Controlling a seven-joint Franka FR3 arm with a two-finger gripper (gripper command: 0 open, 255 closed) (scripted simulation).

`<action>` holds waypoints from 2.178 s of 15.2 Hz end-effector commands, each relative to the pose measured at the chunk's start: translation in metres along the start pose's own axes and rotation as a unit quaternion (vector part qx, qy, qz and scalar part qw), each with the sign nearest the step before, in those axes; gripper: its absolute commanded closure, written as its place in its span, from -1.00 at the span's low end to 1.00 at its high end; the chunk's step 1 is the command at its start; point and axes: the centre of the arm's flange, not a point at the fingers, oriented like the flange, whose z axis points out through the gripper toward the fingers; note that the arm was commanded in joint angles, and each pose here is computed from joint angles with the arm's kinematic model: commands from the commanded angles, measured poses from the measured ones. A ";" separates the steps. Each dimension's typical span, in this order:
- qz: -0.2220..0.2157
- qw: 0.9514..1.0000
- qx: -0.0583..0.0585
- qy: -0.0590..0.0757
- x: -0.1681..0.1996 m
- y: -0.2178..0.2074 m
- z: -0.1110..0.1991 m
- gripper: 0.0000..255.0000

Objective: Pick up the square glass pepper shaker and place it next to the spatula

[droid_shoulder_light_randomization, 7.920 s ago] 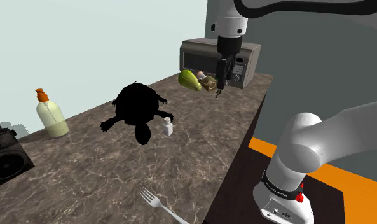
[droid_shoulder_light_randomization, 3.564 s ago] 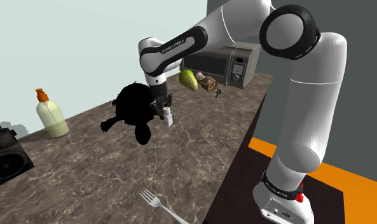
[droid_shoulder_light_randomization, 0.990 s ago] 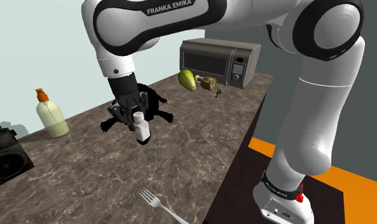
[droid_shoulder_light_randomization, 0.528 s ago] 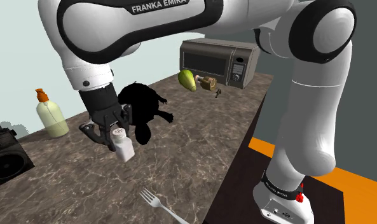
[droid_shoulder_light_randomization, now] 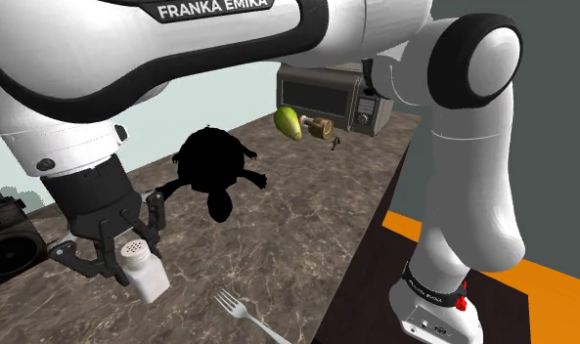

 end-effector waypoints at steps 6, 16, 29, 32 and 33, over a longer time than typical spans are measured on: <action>0.001 1.000 0.000 0.000 -0.024 -0.089 0.003 1.00; 0.001 1.000 0.000 0.000 -0.012 -0.090 0.055 1.00; 0.001 1.000 0.000 0.000 0.003 -0.090 0.122 1.00; 0.001 1.000 0.000 0.000 0.006 -0.091 0.137 1.00; 0.001 1.000 0.000 0.000 0.007 -0.091 0.142 1.00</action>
